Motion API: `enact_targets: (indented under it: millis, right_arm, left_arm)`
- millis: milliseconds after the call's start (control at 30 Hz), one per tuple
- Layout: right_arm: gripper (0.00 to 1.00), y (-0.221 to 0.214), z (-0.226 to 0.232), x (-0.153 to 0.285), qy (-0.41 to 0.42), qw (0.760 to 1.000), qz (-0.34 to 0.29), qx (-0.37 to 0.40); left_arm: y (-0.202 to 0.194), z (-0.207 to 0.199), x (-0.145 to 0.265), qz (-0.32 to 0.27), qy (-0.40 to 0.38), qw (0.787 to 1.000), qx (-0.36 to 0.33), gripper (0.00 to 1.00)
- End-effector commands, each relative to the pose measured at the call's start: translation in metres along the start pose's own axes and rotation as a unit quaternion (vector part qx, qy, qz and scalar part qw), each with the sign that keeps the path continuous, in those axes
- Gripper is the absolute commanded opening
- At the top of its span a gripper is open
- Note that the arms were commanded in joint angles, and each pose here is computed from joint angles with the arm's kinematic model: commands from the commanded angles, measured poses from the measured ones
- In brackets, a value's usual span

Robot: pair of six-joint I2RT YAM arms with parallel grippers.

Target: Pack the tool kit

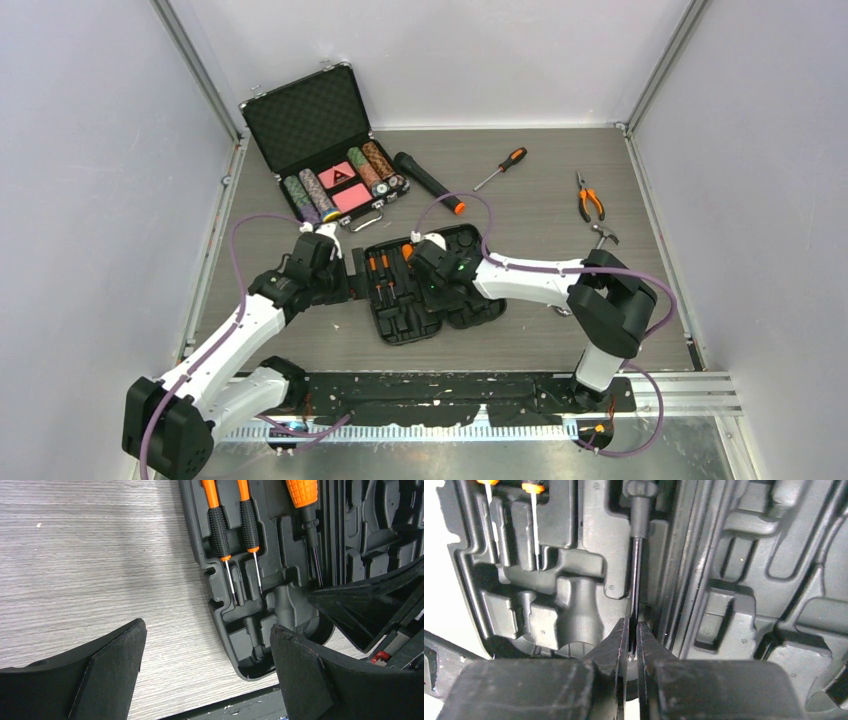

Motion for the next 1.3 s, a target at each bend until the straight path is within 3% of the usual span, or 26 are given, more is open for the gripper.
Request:
enact_targets:
  millis: [0, 400, 467, 633, 733, 833, 1067, 1267]
  right_arm:
    - [0.06, 0.016, 0.013, 0.005, 0.003, 0.999, -0.03, -0.015]
    - [0.07, 0.03, 0.02, 0.002, 0.009, 0.998, -0.03, -0.057]
    - [0.13, 0.029, 0.02, 0.002, 0.01, 0.998, -0.025, -0.057]
    - [0.4, 0.029, 0.019, 0.022, 0.031, 0.998, -0.029, -0.05]
    - [0.46, 0.032, 0.016, 0.037, 0.035, 0.997, -0.05, -0.038]
    - [0.45, 0.036, 0.01, 0.049, 0.042, 0.995, -0.085, -0.026]
    - [0.21, 0.03, 0.006, 0.045, 0.083, 0.993, -0.076, -0.026]
    - [0.18, 0.02, 0.007, 0.032, 0.101, 0.993, -0.049, -0.036]
  left_arm:
    - [0.007, -0.004, 0.002, -0.024, -0.018, 1.0, 0.007, 0.94]
    - [0.008, -0.006, 0.006, -0.028, -0.022, 0.999, 0.011, 0.94]
    - [0.011, -0.007, 0.007, -0.03, -0.025, 0.999, 0.012, 0.94]
    - [0.028, -0.015, 0.017, -0.05, -0.037, 0.998, 0.015, 0.93]
    - [0.045, -0.022, 0.02, -0.062, -0.052, 0.997, 0.016, 0.88]
    - [0.064, -0.032, 0.019, -0.076, -0.073, 0.994, 0.018, 0.79]
    - [0.103, -0.055, -0.004, -0.049, -0.126, 0.991, 0.025, 0.55]
    - [0.116, -0.066, -0.042, 0.004, -0.147, 0.988, 0.043, 0.36]
Point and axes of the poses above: each gripper's point midway between its finger pads, its own x axis back along the fingers, its own z axis along the line the jaws close on, y = z × x, the point moved 8 cm from there along x, back along the fingers, and after that the axes turned 14 degrees about -x, right-handed, at the moved point
